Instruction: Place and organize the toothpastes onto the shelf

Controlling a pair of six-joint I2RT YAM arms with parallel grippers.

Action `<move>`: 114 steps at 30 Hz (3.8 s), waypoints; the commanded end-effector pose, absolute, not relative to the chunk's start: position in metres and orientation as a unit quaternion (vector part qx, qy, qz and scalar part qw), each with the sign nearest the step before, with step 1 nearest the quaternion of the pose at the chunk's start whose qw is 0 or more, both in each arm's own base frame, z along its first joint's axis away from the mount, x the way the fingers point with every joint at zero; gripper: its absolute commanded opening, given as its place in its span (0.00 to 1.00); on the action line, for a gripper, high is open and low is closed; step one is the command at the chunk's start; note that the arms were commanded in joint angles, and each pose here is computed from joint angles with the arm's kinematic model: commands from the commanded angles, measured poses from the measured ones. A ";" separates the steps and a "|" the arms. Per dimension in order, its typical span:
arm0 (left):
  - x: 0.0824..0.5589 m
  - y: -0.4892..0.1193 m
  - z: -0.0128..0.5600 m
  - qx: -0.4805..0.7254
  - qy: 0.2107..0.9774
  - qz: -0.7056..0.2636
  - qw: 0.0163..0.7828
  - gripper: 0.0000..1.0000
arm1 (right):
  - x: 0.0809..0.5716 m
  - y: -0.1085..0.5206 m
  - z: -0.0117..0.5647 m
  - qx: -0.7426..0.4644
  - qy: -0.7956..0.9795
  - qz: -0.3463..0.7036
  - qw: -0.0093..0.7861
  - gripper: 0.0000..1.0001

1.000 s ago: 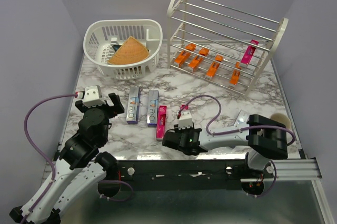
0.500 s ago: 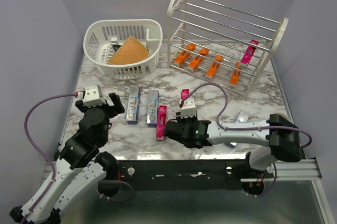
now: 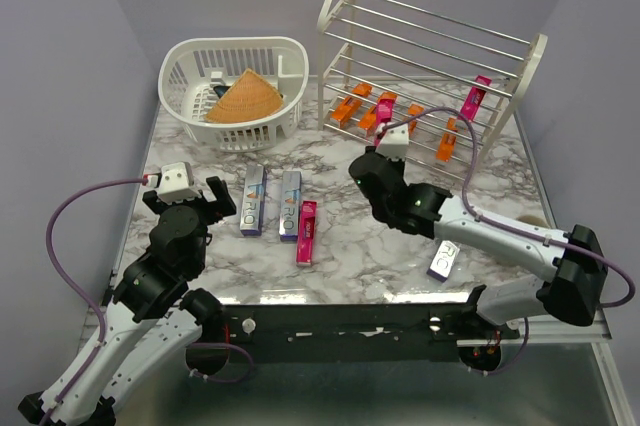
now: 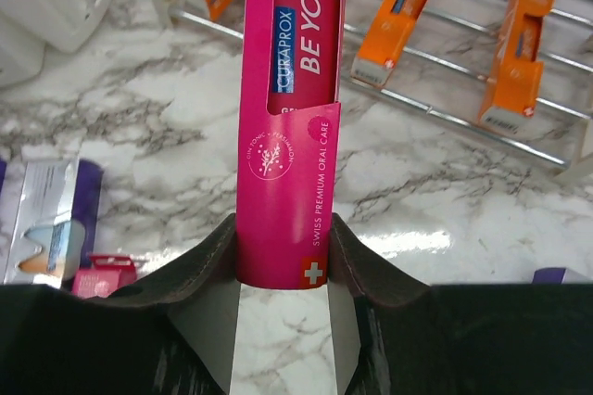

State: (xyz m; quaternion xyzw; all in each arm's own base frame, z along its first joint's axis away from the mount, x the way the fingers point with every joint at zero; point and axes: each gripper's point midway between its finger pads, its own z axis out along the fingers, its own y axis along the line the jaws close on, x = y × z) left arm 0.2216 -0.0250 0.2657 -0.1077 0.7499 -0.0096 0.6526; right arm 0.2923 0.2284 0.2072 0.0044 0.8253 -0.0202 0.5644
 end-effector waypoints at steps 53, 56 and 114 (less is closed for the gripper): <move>0.229 -0.034 0.256 -0.091 0.761 -0.016 0.642 0.99 | 0.480 0.112 0.227 0.191 0.785 -0.092 0.582 0.42; 0.229 -0.034 0.256 -0.090 0.761 -0.017 0.642 0.99 | 0.475 0.106 0.224 0.214 0.781 -0.100 0.578 0.42; 0.224 -0.025 0.263 -0.108 0.752 -0.017 0.650 0.99 | 0.158 0.393 0.081 -0.153 0.873 0.182 0.425 1.00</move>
